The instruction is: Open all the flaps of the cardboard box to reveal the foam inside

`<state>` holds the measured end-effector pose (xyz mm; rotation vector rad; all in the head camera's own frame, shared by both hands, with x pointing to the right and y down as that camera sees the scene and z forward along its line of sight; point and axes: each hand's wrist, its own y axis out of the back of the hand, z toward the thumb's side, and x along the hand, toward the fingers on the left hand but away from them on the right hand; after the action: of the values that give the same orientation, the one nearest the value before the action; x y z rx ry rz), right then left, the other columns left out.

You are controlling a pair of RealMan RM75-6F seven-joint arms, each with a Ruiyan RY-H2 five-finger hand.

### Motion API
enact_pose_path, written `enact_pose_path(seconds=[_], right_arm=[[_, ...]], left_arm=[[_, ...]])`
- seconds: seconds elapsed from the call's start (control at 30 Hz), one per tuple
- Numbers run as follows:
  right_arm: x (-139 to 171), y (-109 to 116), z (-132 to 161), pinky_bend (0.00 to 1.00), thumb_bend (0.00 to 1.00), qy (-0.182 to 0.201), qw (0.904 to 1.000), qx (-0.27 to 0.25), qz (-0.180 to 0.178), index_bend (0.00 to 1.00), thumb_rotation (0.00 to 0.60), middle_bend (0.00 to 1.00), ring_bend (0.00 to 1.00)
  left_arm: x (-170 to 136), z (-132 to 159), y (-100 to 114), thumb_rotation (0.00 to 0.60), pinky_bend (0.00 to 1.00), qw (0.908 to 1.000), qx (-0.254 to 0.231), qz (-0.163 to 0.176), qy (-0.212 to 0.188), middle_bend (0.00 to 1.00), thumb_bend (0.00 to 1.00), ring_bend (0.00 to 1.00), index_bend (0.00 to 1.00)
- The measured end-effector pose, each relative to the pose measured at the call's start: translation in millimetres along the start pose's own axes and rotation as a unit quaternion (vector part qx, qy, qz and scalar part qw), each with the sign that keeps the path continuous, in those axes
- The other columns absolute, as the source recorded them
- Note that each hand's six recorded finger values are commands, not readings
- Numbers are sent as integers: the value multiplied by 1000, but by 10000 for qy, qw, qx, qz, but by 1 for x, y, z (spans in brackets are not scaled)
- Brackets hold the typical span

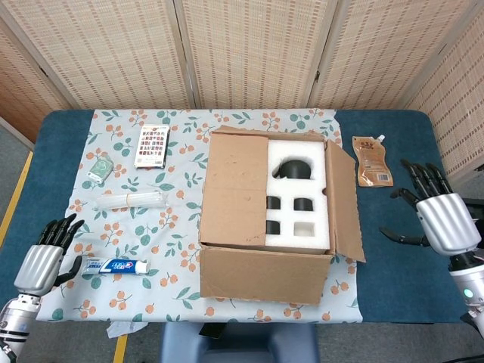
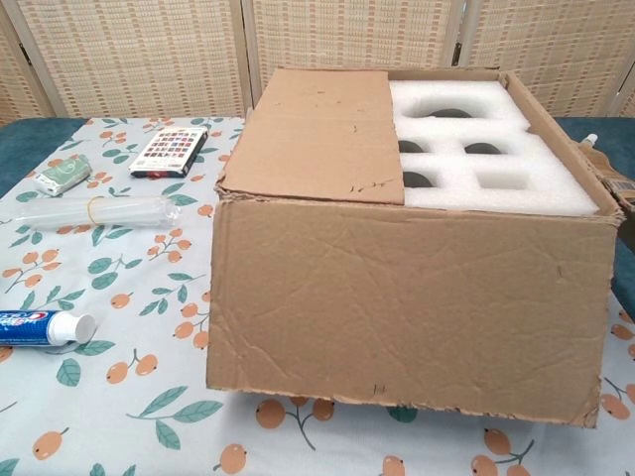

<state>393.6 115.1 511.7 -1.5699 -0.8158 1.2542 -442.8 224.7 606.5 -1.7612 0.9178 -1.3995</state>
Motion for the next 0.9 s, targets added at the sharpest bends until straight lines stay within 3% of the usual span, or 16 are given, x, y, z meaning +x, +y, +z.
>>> enact_pose_path(seconds=[0.1, 0.23, 0.37, 0.57, 0.9], right_arm=[[18, -18, -11, 0, 261, -217, 9997, -59, -58, 314, 412, 0, 0], [48, -40, -26, 0, 261, -574, 9980, -238, -141, 313, 425, 0, 0], [69, -49, -36, 0, 261, -816, 9950, -536, -199, 313, 429, 0, 0], [98, -47, -44, 0, 260, -978, 9904, -815, -546, 313, 429, 0, 0], [119, -29, -57, 0, 261, -1007, 9830, -1207, -954, 313, 431, 0, 0]], left_arm=[[5, 13, 11, 600, 0, 9994, -12, 92, -334, 0, 557, 0, 183], [14, 37, 33, 600, 0, 9960, -79, 175, -869, 0, 571, 0, 212], [28, 72, 56, 600, 0, 9868, -194, 153, -1598, 0, 669, 0, 223], [52, 119, 71, 600, 0, 9716, -224, -108, -2354, 0, 814, 0, 339], [99, 192, 79, 600, 0, 9532, 311, -339, -2987, 0, 1000, 0, 385]])
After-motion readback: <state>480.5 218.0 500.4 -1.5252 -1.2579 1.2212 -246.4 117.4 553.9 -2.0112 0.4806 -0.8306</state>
